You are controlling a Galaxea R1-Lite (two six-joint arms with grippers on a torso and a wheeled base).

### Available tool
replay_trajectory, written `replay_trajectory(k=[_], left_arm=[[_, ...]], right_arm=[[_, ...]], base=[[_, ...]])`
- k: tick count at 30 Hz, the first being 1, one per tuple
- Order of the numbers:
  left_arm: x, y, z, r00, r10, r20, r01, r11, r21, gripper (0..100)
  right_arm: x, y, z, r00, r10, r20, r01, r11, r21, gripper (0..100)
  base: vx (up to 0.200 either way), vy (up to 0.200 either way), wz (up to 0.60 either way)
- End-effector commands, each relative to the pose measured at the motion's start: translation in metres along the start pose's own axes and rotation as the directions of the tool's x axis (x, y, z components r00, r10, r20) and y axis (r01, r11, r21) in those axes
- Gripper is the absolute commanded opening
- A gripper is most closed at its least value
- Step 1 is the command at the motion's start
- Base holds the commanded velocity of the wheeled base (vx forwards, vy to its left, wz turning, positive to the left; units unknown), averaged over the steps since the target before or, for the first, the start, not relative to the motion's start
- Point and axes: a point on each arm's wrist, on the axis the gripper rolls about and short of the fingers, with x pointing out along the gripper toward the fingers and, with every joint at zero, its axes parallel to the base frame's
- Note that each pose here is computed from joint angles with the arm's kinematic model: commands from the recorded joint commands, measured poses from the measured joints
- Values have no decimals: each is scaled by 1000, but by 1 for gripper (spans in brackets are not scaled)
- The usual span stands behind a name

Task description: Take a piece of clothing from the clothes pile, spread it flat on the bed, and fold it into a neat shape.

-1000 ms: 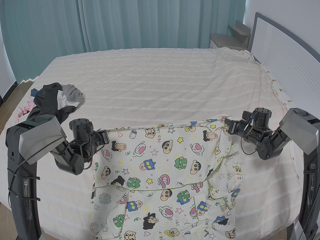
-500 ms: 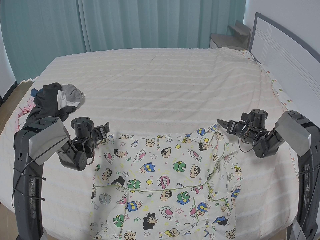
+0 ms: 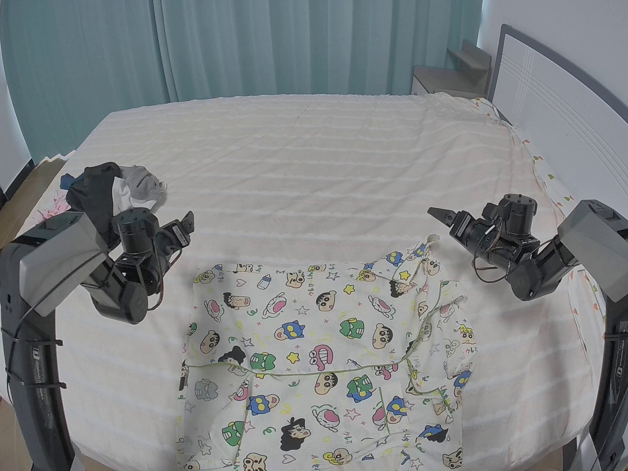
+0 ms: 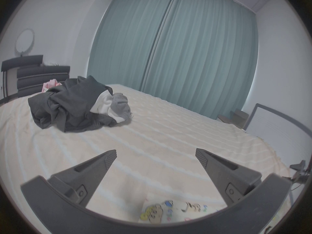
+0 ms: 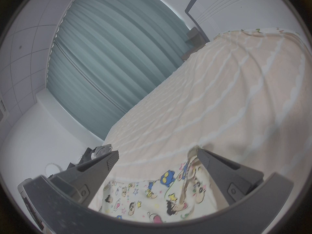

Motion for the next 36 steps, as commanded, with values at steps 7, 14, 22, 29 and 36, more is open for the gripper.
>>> replay_trajectory(k=[7,14,22,29,36], left_arm=[[-141,25,69,978,-184,-100,161,966,-203,100],[-222,33,74,972,-211,-106,177,948,-266,100],[-241,32,76,968,-238,-85,209,942,-262,100],[-241,32,76,968,-237,-88,207,943,-263,100],[-240,32,75,968,-235,-89,205,943,-262,100]], right_arm=[[-22,45,-46,977,41,-211,-33,999,40,100],[-11,38,-78,951,-2,-309,16,999,45,100],[5,36,-91,937,-63,-344,76,997,27,100],[25,29,-95,936,-131,-328,140,990,5,100],[41,25,-98,939,-182,-291,184,983,-19,100]], base=[[0,0,0],[0,0,0],[0,0,0],[0,0,0],[0,0,0]])
